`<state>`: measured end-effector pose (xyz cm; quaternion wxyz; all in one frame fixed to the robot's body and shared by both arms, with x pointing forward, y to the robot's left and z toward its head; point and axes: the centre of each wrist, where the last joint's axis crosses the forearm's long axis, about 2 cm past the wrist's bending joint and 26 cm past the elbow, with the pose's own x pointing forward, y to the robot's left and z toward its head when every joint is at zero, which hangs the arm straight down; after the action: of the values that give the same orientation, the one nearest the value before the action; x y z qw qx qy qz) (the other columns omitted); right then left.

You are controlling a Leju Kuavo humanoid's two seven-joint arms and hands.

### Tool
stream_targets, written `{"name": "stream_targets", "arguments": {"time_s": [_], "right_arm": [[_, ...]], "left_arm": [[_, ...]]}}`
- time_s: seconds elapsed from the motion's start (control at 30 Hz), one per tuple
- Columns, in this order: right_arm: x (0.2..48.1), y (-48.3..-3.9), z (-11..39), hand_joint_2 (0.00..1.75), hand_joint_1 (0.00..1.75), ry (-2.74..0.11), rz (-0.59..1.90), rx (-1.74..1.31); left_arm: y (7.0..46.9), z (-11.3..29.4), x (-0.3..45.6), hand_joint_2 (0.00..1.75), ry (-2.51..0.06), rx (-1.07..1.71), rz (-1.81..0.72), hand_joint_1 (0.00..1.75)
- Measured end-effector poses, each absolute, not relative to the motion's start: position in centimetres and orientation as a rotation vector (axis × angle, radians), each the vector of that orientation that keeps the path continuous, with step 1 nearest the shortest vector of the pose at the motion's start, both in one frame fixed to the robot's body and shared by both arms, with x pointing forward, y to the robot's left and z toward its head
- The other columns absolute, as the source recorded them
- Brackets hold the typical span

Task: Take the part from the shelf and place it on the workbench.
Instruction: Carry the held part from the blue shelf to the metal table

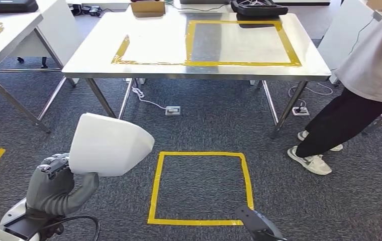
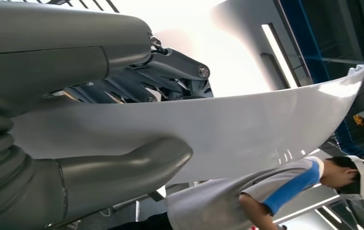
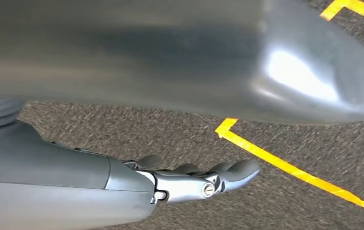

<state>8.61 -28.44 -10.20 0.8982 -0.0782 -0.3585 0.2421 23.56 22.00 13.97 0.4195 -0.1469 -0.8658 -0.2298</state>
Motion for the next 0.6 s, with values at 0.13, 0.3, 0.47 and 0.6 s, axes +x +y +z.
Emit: {"name": "stream_targets", "arguments": {"time_s": [0.13, 0.3, 0.47, 0.6], "right_arm": [[8.38, -28.46, -10.25, 0.0, 0.0, -0.738, 0.501, -0.162], [8.29, -28.55, -10.26, 0.0, 0.0, -0.74, 0.5, -0.167], [8.13, -28.54, -10.29, 0.0, 0.0, -0.739, 0.5, -0.17], [7.82, -28.56, -10.35, 0.0, 0.0, -0.733, 0.501, -0.17]], "left_arm": [[22.03, 13.9, 23.48, 1.75, -2.168, -0.367, -0.576, 1.75], [21.92, 13.91, 23.35, 1.75, -2.169, -0.367, -0.57, 1.75], [21.73, 14.04, 23.28, 1.75, -2.174, -0.371, -0.562, 1.75], [21.67, 13.99, 23.2, 1.75, -2.173, -0.373, -0.559, 1.75]]}}
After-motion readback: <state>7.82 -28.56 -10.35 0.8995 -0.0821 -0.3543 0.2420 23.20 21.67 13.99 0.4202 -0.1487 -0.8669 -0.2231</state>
